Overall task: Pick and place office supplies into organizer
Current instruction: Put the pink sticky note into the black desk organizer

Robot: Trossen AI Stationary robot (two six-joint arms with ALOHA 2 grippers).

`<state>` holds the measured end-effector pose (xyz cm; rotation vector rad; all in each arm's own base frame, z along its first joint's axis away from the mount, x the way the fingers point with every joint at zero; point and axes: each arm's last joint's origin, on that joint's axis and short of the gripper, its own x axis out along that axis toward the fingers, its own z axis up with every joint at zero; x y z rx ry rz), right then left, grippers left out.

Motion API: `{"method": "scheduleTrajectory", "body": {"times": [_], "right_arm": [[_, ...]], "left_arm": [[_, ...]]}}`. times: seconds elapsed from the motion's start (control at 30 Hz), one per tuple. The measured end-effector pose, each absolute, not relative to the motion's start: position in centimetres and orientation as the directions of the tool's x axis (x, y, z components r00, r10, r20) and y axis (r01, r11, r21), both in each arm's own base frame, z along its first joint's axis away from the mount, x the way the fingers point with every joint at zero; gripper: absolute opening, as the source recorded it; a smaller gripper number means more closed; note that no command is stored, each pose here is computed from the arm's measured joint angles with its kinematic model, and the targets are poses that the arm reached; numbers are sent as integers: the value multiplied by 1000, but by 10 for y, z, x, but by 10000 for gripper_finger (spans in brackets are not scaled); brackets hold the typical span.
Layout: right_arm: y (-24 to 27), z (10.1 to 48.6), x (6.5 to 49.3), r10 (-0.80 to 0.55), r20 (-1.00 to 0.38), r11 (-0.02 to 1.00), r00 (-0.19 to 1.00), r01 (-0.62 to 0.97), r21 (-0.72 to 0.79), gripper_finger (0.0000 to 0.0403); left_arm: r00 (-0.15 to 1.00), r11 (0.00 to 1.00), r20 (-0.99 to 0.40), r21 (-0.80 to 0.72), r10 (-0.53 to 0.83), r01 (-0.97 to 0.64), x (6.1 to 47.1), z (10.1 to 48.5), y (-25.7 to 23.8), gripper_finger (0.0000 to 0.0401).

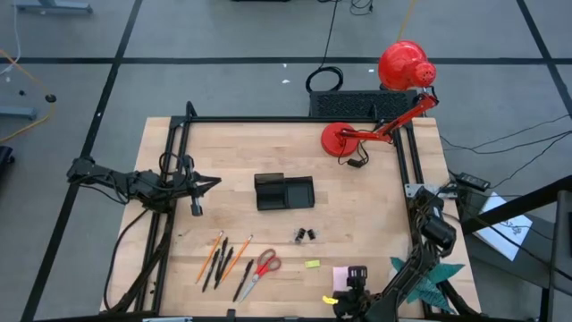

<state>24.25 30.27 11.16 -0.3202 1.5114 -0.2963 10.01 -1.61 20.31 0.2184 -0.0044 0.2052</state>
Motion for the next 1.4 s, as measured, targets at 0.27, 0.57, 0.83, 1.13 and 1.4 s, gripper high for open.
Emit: {"method": "scheduleTrajectory", "body": {"times": [0.27, 0.57, 0.83, 1.13, 1.4], "right_arm": [[300, 106, 243, -384, -921, 923, 56, 5, -385, 142], [298, 103, 245, -418, -902, 907, 106, -7, -421, 9], [293, 120, 249, -462, -862, 886, 211, 61, -460, 1], [288, 155, 259, -495, -831, 864, 254, 47, -501, 0], [284, 182, 275, -543, -771, 825, 333, 41, -563, 0]], "left_arm": [[979, 955, 27, 215, 202, -202, 100, 203, -16, 26], [979, 955, 27, 215, 202, -203, 100, 203, -16, 26], [979, 956, 27, 215, 201, -202, 100, 203, -16, 26], [979, 955, 19, 219, 202, -201, 100, 202, -16, 26], [979, 954, 12, 222, 202, -199, 100, 201, -16, 26]]}}
